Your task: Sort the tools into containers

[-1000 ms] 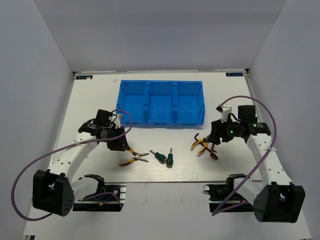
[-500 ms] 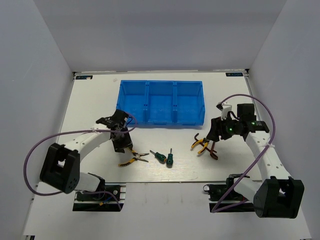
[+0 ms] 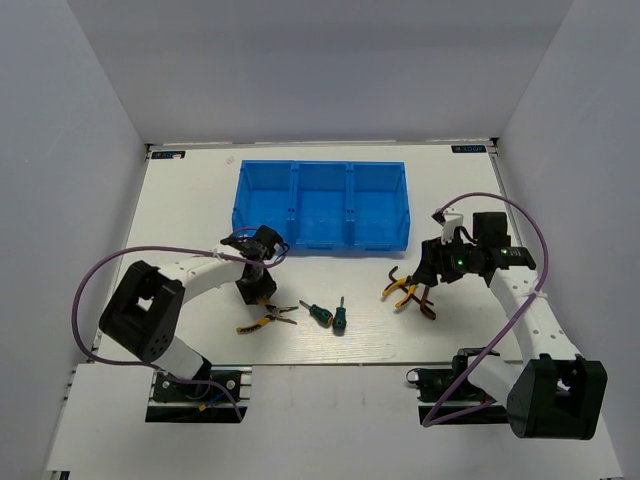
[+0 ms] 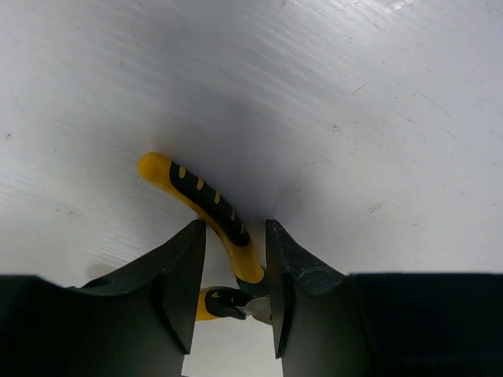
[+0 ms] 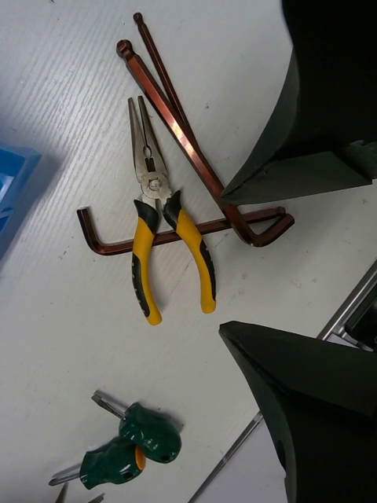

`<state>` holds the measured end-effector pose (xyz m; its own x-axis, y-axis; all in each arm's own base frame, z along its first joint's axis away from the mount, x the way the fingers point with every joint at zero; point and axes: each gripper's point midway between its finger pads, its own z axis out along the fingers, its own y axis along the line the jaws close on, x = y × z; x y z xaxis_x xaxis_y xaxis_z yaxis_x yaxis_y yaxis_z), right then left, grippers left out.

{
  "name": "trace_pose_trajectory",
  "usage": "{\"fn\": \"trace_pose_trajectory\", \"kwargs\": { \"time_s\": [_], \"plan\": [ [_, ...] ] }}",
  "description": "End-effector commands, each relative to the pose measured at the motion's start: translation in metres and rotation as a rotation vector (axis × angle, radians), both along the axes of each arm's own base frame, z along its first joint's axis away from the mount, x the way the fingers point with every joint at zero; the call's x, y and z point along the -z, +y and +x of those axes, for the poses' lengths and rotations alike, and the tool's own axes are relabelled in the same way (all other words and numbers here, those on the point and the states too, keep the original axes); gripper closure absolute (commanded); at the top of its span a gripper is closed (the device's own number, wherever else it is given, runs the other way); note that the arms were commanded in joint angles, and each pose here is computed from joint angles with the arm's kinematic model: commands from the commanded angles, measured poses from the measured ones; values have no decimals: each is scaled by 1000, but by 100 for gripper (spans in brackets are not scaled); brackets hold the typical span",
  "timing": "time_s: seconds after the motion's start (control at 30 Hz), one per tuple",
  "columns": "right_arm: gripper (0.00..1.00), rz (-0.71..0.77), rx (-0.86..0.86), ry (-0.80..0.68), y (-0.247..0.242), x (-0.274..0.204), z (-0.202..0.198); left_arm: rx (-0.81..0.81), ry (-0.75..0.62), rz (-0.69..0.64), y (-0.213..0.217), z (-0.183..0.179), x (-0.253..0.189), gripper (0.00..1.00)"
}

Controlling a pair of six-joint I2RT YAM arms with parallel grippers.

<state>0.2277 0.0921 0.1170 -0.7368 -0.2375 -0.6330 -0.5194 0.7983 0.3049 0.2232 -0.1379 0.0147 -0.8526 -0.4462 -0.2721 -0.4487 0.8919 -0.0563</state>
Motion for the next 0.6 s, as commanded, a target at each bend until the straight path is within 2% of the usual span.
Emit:
{"fn": "trace_pose_trajectory", "kwargs": {
  "time_s": [0.0, 0.03, 0.07, 0.2, 0.27, 0.4, 0.5, 0.57],
  "plan": [
    [33, 8, 13, -43, 0, -4, 7, -97, -22, 83, 10, -4, 3, 53],
    [33, 7, 14, -48, 0, -5, 8, -93, -13, 103, 11, -8, 7, 59],
    [33, 6, 14, -46, 0, -4, 9, -111, -17, 109, 11, -10, 9, 76],
    [33, 14, 14, -42, 1, -5, 9, -106, -4, 133, 13, -22, 16, 100],
    [33, 12, 9, -44, 1, -4, 8, -87, -30, 148, 11, -20, 6, 100],
    [34, 3, 4, -48, 0, -4, 7, 25, -151, 77, -14, -2, -44, 100],
    [34, 0, 4, -39, -1, -2, 5, 146, -312, 12, -37, 27, -105, 100],
    [34, 0, 4, -39, -1, -2, 5, 156, -444, -13, -45, 59, -154, 100]
  ]
}}
